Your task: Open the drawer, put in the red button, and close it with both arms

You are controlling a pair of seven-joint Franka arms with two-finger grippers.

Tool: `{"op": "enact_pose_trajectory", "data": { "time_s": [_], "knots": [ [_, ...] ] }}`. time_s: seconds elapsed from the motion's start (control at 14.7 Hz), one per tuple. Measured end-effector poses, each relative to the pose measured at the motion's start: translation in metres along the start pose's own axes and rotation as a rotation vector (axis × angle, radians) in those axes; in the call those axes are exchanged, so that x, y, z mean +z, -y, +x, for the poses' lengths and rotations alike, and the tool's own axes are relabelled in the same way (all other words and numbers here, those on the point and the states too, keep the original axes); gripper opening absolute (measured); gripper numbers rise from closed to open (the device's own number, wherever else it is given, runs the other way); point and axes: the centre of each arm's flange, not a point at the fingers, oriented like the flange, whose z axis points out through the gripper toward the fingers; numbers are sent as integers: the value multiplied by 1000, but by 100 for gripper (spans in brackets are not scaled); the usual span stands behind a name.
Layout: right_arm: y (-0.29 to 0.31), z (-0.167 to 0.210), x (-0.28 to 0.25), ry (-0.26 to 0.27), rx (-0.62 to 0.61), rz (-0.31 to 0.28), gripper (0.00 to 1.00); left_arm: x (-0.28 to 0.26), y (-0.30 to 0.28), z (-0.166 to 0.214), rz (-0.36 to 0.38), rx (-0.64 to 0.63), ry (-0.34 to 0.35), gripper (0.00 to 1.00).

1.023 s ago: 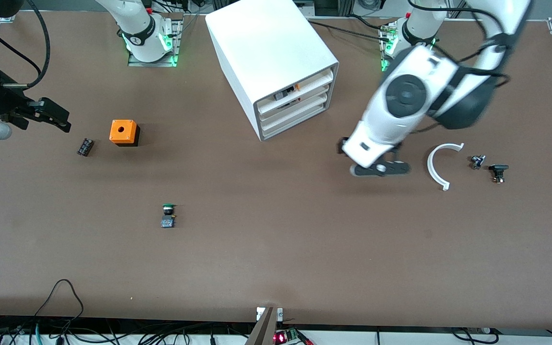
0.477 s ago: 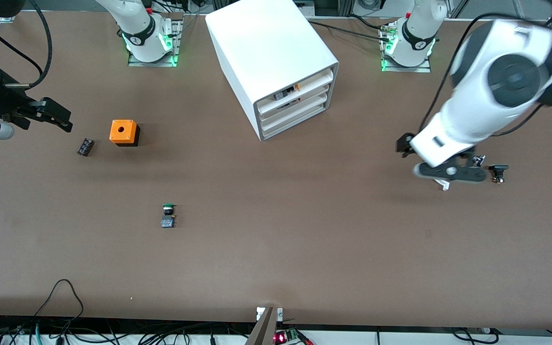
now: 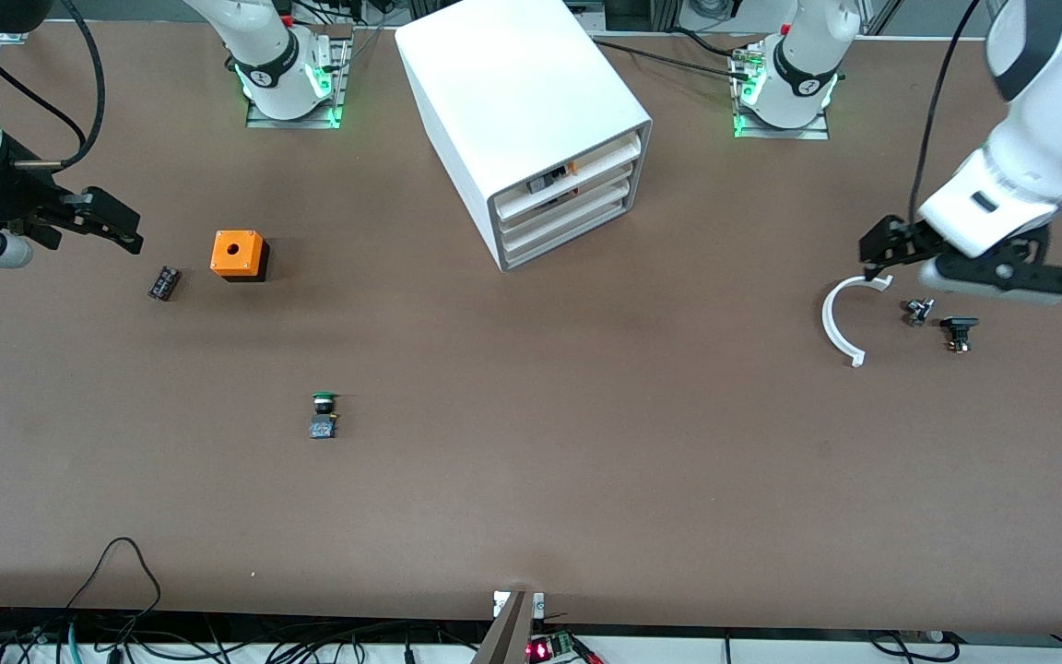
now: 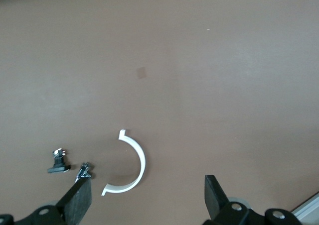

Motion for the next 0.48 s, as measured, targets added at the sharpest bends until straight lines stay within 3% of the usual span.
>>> {"op": "enact_pose_trajectory", "data": {
  "time_s": [0.2, 0.48],
  "knots": [
    [0, 0, 0, 0, 0, 0, 100, 3, 26, -11, -21, -48, 53, 100],
    [0, 0, 0, 2, 0, 0, 100, -2, 17, -16, -24, -28, 100, 100]
  ]
}}
